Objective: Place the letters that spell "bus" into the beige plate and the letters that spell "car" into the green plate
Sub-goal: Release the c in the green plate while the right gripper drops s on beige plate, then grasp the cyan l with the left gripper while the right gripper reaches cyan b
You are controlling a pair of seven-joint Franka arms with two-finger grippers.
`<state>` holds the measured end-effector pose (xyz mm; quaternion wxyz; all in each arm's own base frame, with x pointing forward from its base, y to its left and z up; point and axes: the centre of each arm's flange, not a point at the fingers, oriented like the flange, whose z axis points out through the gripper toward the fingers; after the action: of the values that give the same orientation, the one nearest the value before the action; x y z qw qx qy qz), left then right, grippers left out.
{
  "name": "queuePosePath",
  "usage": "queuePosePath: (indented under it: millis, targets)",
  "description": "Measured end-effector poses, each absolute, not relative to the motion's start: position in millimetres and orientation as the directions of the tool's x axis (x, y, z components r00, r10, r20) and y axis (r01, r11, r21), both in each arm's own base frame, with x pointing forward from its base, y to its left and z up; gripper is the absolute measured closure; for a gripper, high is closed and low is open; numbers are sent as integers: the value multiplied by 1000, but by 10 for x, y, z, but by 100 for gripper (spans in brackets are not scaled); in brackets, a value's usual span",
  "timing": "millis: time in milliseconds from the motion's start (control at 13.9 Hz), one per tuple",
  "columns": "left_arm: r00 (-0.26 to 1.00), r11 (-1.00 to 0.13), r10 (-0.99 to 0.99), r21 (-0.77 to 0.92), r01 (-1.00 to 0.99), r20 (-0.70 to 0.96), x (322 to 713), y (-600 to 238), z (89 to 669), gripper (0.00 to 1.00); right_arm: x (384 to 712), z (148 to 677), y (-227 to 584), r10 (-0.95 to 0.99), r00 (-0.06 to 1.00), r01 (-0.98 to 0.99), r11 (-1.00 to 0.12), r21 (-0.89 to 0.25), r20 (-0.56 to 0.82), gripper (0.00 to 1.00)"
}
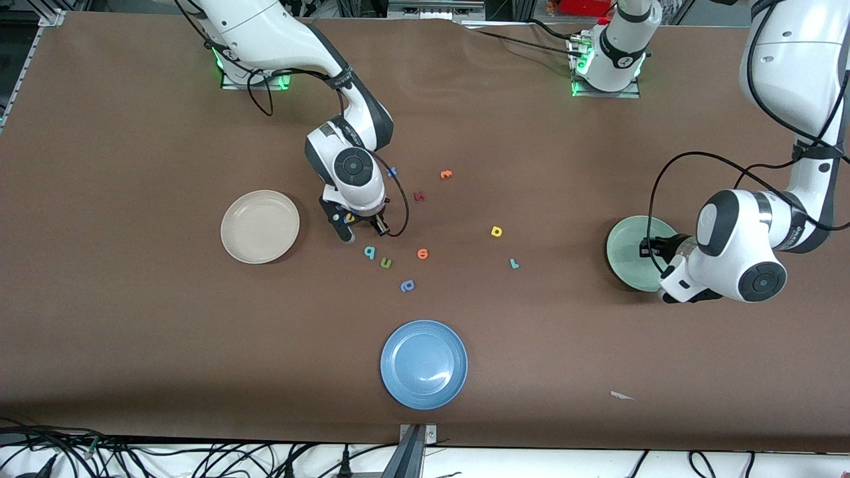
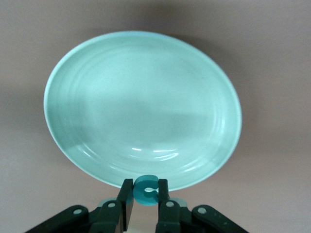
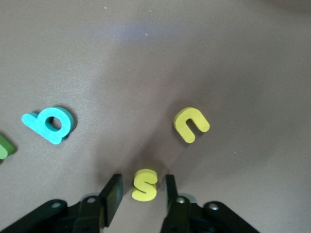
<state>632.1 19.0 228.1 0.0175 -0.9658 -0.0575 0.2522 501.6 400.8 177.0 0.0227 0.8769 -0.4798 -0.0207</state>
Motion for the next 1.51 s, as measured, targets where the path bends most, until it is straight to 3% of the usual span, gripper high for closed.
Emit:
queuePosePath:
  millis: [72, 144, 287, 359, 861, 1220, 1507]
  targets:
    - [864, -993, 118, -60, 102, -490, 6304, 221, 2229, 75, 5021, 1776, 4012, -842, 539, -841, -539, 54, -15, 74]
    - [862, -993, 116, -57, 101, -493, 6298, 239, 2209, 75, 5022, 1778, 4012, -842, 539, -841, -539, 54, -15, 78]
    - [863, -993, 114, -56, 99, -492, 6300, 239, 2216, 75, 5024, 1782, 4014, -840, 542, -839, -542, 53, -14, 78]
    - [864, -994, 113, -55, 98, -491, 6301, 233, 2219, 70, 5037, 1795, 4012, -839, 544, -838, -544, 50, -13, 78]
    - [902, -995, 96, -21, 96, -422, 6424, 16, 2678, 1, 5523, 2669, 3377, -715, 698, -712, -691, 126, 30, 78]
    - [914, -985, 166, -20, 171, -370, 6391, -997, 3041, 0, 5571, 2549, 2709, -626, 780, -615, -762, 202, 13, 78]
    - [917, -953, 293, -5, 303, -271, 6357, -1892, 2961, 0, 5539, 2250, 2084, -549, 835, -543, -818, 188, 26, 78]
